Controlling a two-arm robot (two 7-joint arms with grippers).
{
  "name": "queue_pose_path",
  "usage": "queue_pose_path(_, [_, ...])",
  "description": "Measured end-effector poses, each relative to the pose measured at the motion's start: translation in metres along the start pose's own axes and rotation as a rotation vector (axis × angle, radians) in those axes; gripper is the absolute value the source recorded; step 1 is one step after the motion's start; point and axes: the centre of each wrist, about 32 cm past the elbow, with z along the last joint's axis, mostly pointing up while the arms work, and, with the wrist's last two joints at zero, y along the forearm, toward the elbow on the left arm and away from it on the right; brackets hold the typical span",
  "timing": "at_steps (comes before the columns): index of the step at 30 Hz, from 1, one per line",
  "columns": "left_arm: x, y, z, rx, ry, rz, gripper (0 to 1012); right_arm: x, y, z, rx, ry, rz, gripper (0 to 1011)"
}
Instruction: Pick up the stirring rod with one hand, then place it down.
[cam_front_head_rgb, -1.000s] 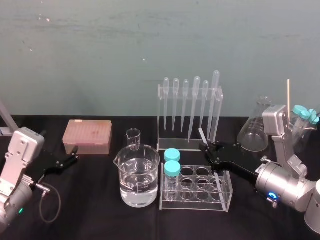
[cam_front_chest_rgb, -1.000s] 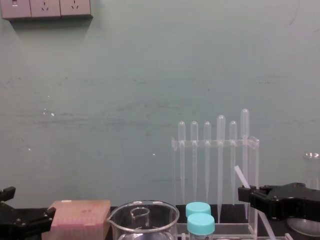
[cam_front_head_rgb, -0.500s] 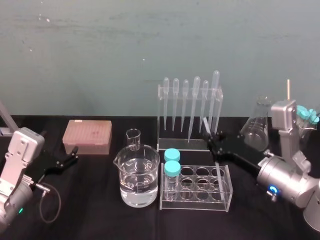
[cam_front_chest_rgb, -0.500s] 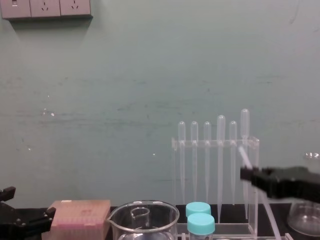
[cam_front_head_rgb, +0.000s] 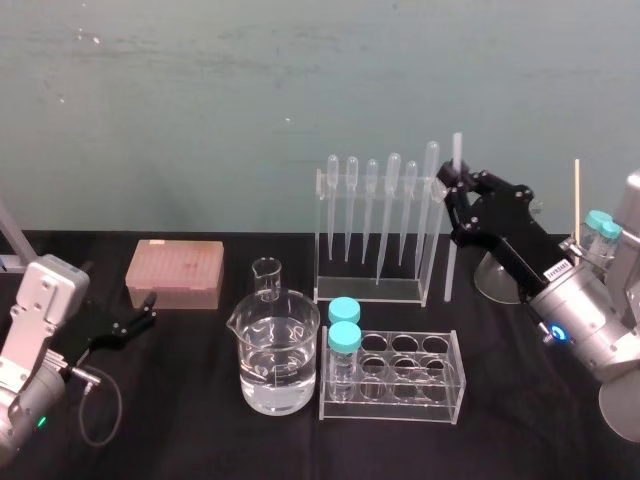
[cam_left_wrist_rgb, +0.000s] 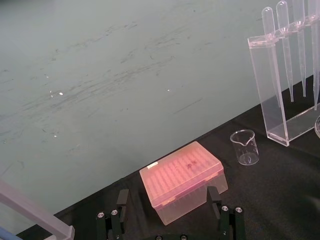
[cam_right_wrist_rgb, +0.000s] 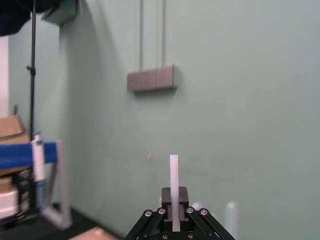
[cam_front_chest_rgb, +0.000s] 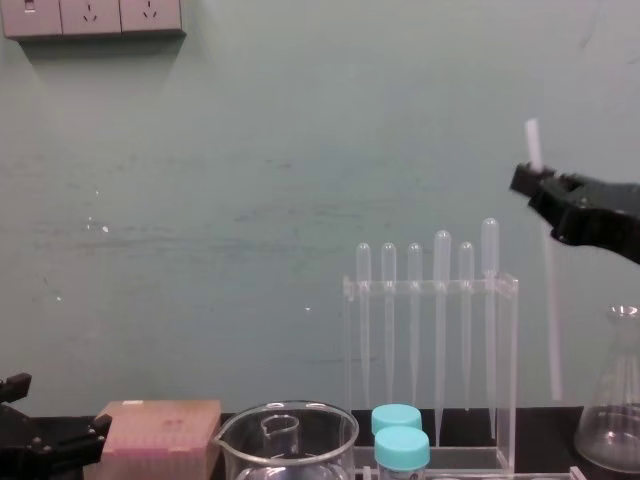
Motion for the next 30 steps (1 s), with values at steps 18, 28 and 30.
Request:
queue_pose_path(18, [0.0, 0.0, 0.0, 0.0, 0.0, 0.0, 1000, 0.0011, -0.033, -0.038, 0.082, -0.099, -0.026, 67])
queue_pose_path(28, [0.0, 0.0, 0.0, 0.0, 0.0, 0.0, 1000, 0.001, -0.032, -0.038, 0.083, -0.1, -0.022, 67])
queue_pose_path(30, [0.0, 0.0, 0.0, 0.0, 0.0, 0.0, 1000, 0.0009, -0.032, -0.037, 0.083, -0.1, -0.022, 67])
